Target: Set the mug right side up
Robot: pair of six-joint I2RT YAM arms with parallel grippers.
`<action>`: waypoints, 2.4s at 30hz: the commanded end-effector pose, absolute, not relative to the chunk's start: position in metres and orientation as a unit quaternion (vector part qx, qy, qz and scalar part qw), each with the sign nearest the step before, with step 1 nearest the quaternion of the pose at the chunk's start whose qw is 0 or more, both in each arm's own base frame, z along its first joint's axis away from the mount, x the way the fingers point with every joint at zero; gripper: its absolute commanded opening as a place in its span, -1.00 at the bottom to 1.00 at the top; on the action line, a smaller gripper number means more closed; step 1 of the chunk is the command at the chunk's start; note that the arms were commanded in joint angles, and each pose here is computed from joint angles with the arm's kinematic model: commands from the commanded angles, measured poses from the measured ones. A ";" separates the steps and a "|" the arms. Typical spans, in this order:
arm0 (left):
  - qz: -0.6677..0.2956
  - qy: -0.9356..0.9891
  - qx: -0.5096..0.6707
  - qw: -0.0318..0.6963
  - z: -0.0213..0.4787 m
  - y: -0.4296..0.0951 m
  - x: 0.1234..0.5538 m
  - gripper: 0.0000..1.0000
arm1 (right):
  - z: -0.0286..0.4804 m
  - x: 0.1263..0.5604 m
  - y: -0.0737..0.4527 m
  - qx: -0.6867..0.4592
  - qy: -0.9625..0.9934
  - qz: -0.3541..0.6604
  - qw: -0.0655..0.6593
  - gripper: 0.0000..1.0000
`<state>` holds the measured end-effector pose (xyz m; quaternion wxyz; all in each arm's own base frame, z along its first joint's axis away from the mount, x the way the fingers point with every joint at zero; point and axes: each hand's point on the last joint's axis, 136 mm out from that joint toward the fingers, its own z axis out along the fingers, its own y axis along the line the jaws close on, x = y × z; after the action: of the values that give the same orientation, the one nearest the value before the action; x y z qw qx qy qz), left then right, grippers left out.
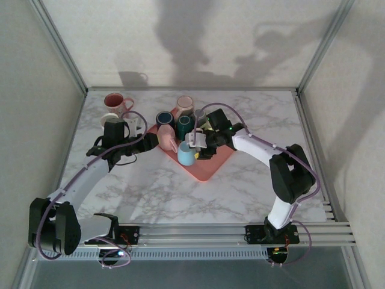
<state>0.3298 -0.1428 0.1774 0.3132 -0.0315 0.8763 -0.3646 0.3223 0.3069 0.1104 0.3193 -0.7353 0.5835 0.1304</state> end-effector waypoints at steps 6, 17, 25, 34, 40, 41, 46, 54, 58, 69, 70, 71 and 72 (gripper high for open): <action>-0.363 0.877 -0.014 0.314 0.181 -0.146 0.332 -0.02 | 0.103 0.318 0.311 -0.722 0.606 0.158 0.294 0.18; -0.362 0.876 -0.016 0.319 0.186 -0.145 0.335 -0.02 | 0.100 0.299 0.309 -0.708 0.635 0.168 0.261 0.08; -0.363 0.876 -0.021 0.318 0.186 -0.145 0.336 -0.03 | 0.095 0.286 0.297 -0.696 0.661 0.171 0.222 -0.08; -0.362 0.876 -0.023 0.317 0.185 -0.145 0.335 -0.03 | 0.085 0.289 0.298 -0.675 0.686 0.172 0.210 -0.14; -0.361 0.877 -0.025 0.316 0.183 -0.144 0.334 -0.03 | 0.076 0.298 0.298 -0.656 0.714 0.154 0.190 -0.16; -0.361 0.877 -0.026 0.315 0.182 -0.144 0.333 -0.04 | 0.074 0.299 0.298 -0.651 0.721 0.152 0.184 -0.18; -0.360 0.878 -0.026 0.314 0.179 -0.143 0.331 -0.04 | 0.074 0.305 0.303 -0.628 0.739 0.156 0.188 -0.18; -0.359 0.879 -0.027 0.313 0.178 -0.143 0.331 -0.05 | 0.082 0.307 0.308 -0.611 0.750 0.161 0.196 -0.20; -0.361 0.878 -0.028 0.315 0.178 -0.143 0.331 -0.04 | 0.086 0.308 0.308 -0.602 0.758 0.158 0.197 -0.20; -0.360 0.878 -0.028 0.314 0.176 -0.143 0.330 -0.05 | 0.079 0.309 0.307 -0.598 0.771 0.124 0.182 -0.42; -0.360 0.878 -0.028 0.314 0.177 -0.143 0.330 -0.05 | 0.078 0.309 0.307 -0.599 0.771 0.120 0.180 -0.45; -0.360 0.878 -0.028 0.313 0.177 -0.143 0.330 -0.05 | 0.078 0.309 0.306 -0.601 0.771 0.113 0.178 -0.50; -0.361 0.878 -0.028 0.313 0.178 -0.143 0.330 -0.05 | 0.078 0.309 0.306 -0.603 0.770 0.107 0.177 -0.57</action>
<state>0.3329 -0.1427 0.1771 0.3140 -0.0273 0.8779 -0.3604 0.3088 0.3035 0.0789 0.1854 -0.5997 0.7686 0.1237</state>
